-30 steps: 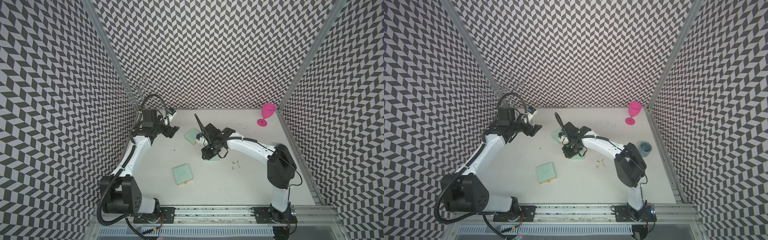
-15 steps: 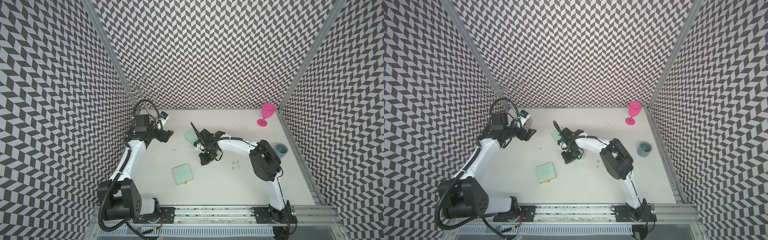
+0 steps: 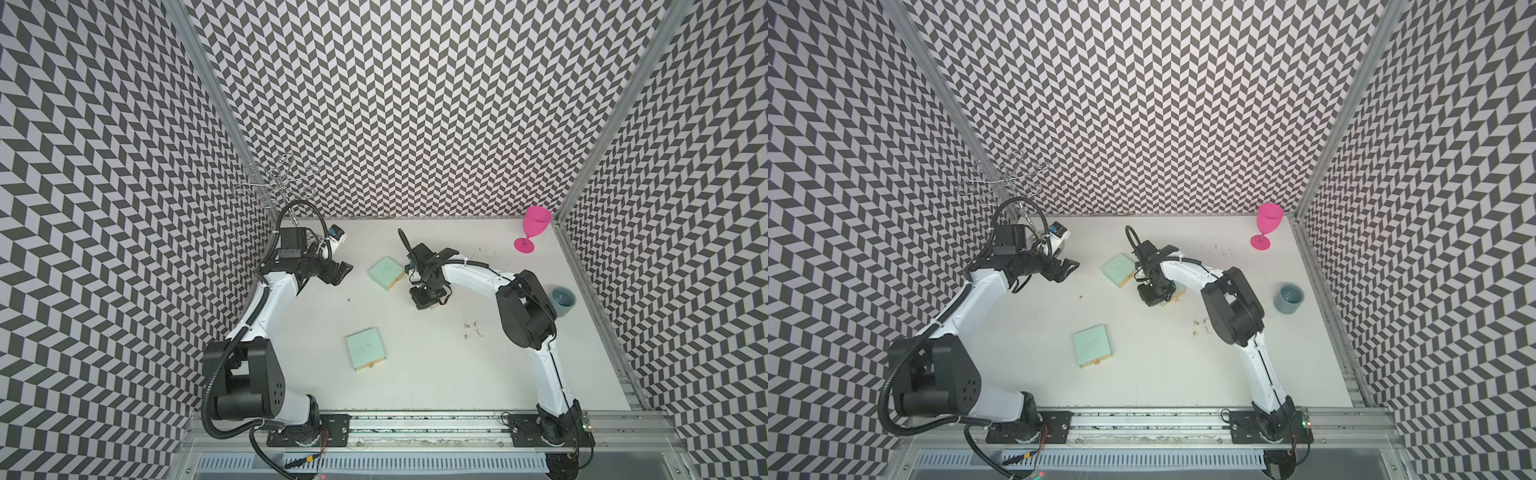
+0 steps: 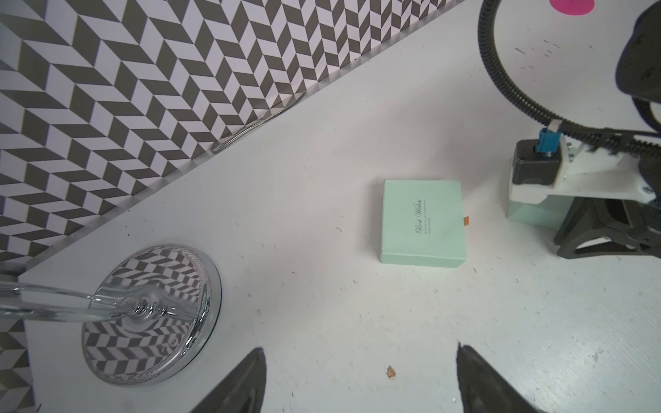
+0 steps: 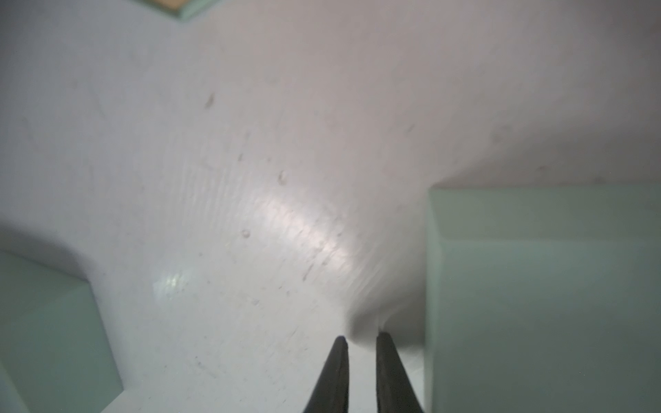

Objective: Place the earrings into the drawer-style jewelry box
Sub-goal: Move the jewelry box to the center of the board.

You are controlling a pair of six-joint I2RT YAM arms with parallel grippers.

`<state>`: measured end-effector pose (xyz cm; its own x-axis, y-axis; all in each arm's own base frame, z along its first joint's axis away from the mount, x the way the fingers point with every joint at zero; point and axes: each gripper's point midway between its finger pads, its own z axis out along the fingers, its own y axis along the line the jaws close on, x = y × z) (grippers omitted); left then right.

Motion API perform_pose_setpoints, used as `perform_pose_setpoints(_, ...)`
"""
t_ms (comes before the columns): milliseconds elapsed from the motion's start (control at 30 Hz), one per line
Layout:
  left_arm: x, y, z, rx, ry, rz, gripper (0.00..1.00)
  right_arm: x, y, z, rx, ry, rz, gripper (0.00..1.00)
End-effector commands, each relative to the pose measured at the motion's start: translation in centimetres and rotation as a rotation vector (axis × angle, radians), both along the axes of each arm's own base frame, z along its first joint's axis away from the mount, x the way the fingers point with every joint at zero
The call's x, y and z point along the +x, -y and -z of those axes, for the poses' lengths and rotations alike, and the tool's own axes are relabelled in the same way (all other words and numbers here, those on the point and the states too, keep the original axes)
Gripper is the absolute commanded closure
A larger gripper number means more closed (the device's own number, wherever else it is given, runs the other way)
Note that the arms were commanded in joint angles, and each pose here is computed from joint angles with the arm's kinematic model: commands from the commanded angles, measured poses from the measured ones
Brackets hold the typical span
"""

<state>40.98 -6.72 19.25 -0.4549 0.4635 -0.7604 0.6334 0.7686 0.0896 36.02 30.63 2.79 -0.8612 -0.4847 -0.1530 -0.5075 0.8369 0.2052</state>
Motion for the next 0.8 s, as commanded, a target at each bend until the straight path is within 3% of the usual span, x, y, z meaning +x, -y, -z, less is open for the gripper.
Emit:
perform_pose_setpoints(0,1.6,1.4,-0.2,0.03,0.021,0.067,0.16,2.9,2.0,-0.2,-0.039,0.053,0.086,0.83)
perform_pose_setpoints(100,3.5,2.7,0.7,0.059,0.015,0.108,0.17,5.4,3.0,-1.3,0.002,0.088,0.147,0.83)
perform_pose_setpoints(300,8.6,4.7,1.7,0.067,0.005,0.16,0.17,8.6,0.6,-5.7,0.175,0.177,0.138,0.82)
perform_pose_setpoints(467,13.4,6.9,4.4,0.156,0.026,0.225,0.17,9.2,-0.3,-7.3,0.256,0.206,0.165,0.82)
perform_pose_setpoints(600,17.2,8.9,6.0,0.173,0.024,0.247,0.17,8.7,-1.0,-7.1,0.279,0.159,0.158,0.82)
perform_pose_setpoints(767,19.5,10.4,8.6,0.24,0.013,0.266,0.18,7.7,-0.1,-7.9,0.272,0.176,0.165,0.83)
